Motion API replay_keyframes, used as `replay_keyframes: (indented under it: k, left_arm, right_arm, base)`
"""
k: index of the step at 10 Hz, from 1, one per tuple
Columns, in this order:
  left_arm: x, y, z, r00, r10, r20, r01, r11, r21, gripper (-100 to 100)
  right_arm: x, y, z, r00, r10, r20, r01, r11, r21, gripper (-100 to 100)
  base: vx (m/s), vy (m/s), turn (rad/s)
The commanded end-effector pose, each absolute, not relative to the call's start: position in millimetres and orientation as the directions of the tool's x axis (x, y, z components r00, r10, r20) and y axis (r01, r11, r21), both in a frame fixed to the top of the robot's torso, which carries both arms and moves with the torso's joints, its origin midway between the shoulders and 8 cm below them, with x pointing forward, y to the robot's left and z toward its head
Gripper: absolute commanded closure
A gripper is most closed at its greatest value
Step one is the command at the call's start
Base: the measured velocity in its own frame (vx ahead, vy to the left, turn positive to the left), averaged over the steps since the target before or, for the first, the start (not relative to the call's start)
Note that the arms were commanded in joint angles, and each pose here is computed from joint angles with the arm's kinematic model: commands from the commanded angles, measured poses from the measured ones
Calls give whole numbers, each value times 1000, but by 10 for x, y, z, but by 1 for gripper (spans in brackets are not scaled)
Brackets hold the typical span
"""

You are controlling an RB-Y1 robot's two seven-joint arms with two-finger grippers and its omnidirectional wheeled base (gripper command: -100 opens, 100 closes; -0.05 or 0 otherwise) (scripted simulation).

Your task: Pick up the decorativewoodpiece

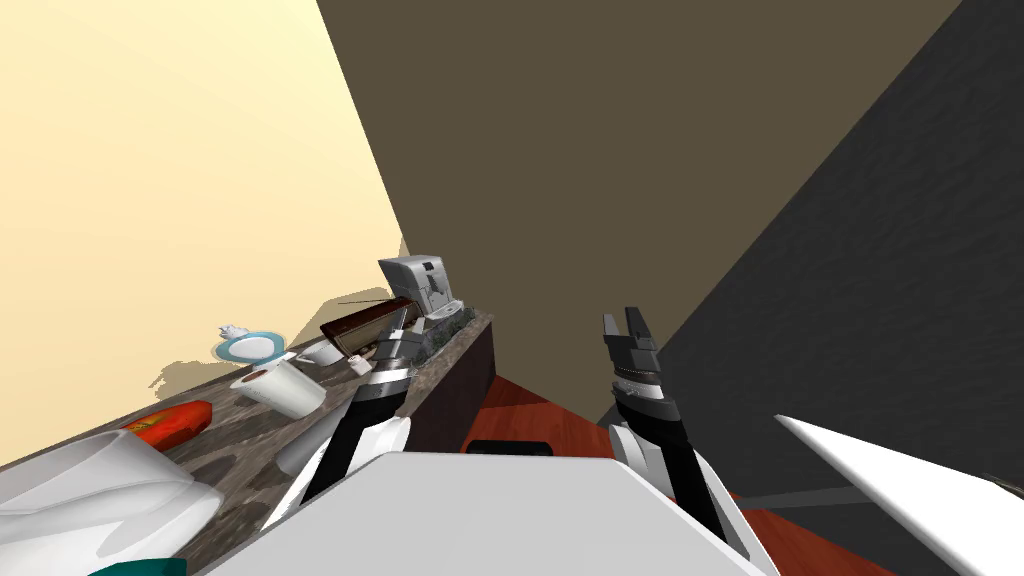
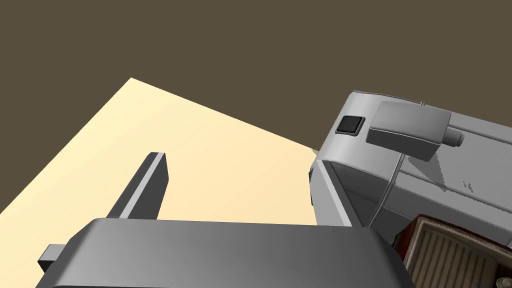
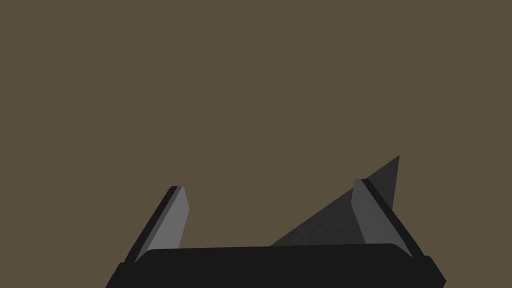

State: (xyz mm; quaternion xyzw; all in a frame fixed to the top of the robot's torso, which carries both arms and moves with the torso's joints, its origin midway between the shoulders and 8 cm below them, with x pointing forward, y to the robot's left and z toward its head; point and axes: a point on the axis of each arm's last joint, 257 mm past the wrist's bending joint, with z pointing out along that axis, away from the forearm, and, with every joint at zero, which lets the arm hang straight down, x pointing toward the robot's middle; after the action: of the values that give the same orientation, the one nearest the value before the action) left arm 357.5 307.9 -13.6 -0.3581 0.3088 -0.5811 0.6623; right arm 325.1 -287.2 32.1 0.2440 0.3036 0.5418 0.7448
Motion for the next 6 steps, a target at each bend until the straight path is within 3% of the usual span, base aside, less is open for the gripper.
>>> replay_keyframes:
  k: [1, 6]
  left_arm:
    - [3653, 3071, -181, 109, -994, -18, 530, 73, -845, -100]
    - [3945, 3116, -362, 49, -997, -66, 457, 81, -886, -100]
  right_arm:
    - [3251, -2872, 321, 229, 955, -188, -659, 294, 692, 0]
    - [3251, -2872, 321, 229, 955, -188, -659, 294, 692, 0]
  base:
    - [11, -17, 60]
    - [22, -39, 58]
